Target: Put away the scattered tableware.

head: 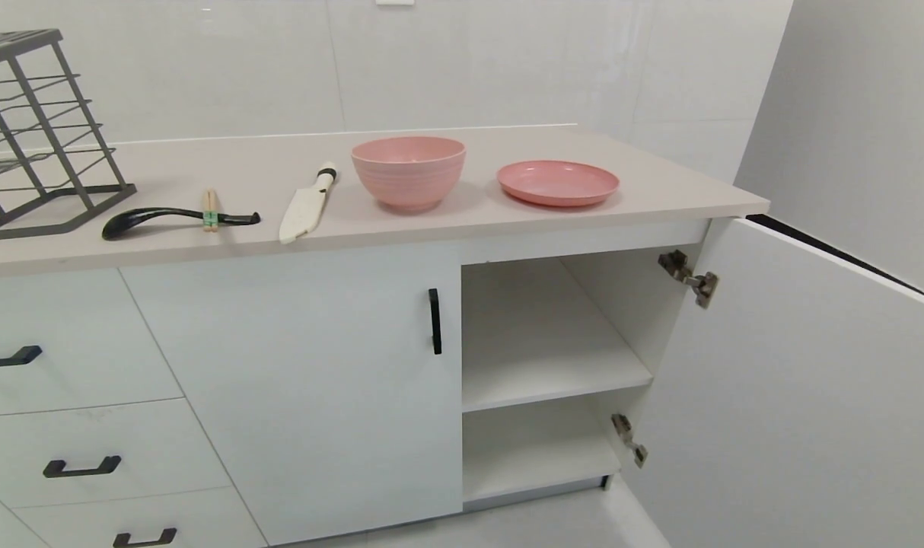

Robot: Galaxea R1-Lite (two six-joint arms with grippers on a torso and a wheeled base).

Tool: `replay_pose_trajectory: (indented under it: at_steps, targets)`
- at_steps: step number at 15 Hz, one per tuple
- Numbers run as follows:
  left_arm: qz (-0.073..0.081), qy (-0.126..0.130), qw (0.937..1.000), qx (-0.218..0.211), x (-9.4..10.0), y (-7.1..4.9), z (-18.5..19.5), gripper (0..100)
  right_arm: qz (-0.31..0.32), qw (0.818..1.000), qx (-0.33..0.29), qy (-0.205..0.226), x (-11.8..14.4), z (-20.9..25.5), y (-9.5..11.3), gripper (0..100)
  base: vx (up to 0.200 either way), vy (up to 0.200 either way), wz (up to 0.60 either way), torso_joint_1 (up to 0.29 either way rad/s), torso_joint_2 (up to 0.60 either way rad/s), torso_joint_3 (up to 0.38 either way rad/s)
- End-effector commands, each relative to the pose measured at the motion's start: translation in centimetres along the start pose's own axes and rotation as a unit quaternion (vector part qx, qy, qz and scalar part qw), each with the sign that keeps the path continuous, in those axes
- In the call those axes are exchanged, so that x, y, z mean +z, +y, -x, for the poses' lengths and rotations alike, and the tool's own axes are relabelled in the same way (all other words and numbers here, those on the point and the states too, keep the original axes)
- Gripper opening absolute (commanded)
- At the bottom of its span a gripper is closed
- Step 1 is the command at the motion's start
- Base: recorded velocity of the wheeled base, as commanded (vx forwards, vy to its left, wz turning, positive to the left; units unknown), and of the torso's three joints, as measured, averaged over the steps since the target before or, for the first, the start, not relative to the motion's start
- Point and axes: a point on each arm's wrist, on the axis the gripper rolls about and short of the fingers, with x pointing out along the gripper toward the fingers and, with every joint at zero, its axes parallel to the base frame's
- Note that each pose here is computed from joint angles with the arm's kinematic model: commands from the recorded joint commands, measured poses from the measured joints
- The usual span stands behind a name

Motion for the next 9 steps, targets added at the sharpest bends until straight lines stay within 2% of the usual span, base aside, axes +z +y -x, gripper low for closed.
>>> replay_pose_trajectory:
  at_steps: [1,4,9]
  targets:
    - [0.0,-0.001,1.0,0.0,0.04,0.0,-0.01,100,0.001,1.0,0.0,-0.001,0.03,-0.01,0.0,100,0.0,0.0,0.0,0.041,-0.26,-0.31]
    - [0.0,-0.001,1.0,0.0,0.04,0.0,-0.01,100,0.0,1.0,0.0,-0.001,0.03,-0.01,0.0,100,0.0,0.0,0.0,0.056,-0.45,-0.333]
    - [0.0,-0.001,1.0,0.0,0.04,0.0,-0.01,100,0.0,1.0,0.0,-0.001,0.03,-0.01,0.0,100,0.0,0.0,0.0,0.122,-0.46,-0.335]
